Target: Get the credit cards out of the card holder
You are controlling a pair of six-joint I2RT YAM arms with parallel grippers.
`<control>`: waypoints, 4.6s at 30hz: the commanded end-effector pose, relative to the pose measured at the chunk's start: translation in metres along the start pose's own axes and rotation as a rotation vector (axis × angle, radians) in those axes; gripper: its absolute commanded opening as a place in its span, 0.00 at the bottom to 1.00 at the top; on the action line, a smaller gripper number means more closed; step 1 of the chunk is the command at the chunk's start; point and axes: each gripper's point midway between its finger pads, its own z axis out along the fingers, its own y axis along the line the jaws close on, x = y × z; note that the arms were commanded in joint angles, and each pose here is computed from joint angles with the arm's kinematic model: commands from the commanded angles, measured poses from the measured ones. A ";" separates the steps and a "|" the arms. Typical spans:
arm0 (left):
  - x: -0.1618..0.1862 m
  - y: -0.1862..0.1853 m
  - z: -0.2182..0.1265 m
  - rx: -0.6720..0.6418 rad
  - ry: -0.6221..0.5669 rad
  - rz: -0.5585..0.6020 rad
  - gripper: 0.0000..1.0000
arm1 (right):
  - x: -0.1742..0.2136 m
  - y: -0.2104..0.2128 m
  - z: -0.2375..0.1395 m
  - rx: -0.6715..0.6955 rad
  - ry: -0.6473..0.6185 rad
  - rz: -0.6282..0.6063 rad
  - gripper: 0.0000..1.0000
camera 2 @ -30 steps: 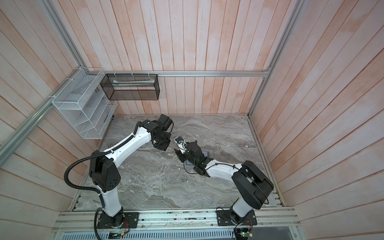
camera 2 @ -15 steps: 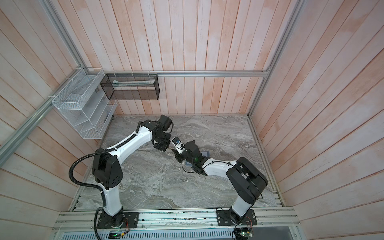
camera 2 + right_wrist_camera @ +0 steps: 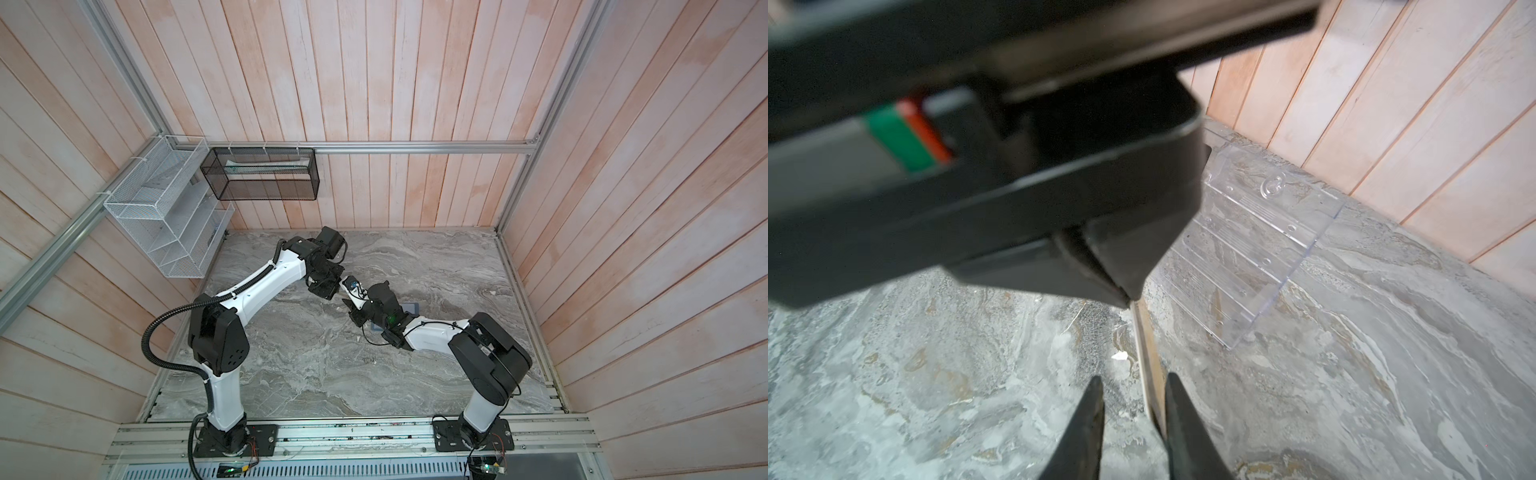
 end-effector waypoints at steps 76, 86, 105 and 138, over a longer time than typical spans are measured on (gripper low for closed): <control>-0.131 -0.034 -0.135 0.194 -1.061 1.245 1.00 | -0.019 -0.018 -0.023 0.012 0.001 0.017 0.00; -0.105 -0.026 -0.133 0.291 -1.021 1.471 1.00 | -0.023 -0.033 -0.026 -0.038 0.020 0.051 0.00; 0.003 0.030 -0.066 0.421 -0.702 2.059 1.00 | -0.035 -0.038 -0.021 -0.110 0.042 0.043 0.00; 0.026 0.017 -0.033 0.504 -0.474 2.330 0.78 | -0.020 0.010 -0.037 -0.311 -0.035 0.056 0.00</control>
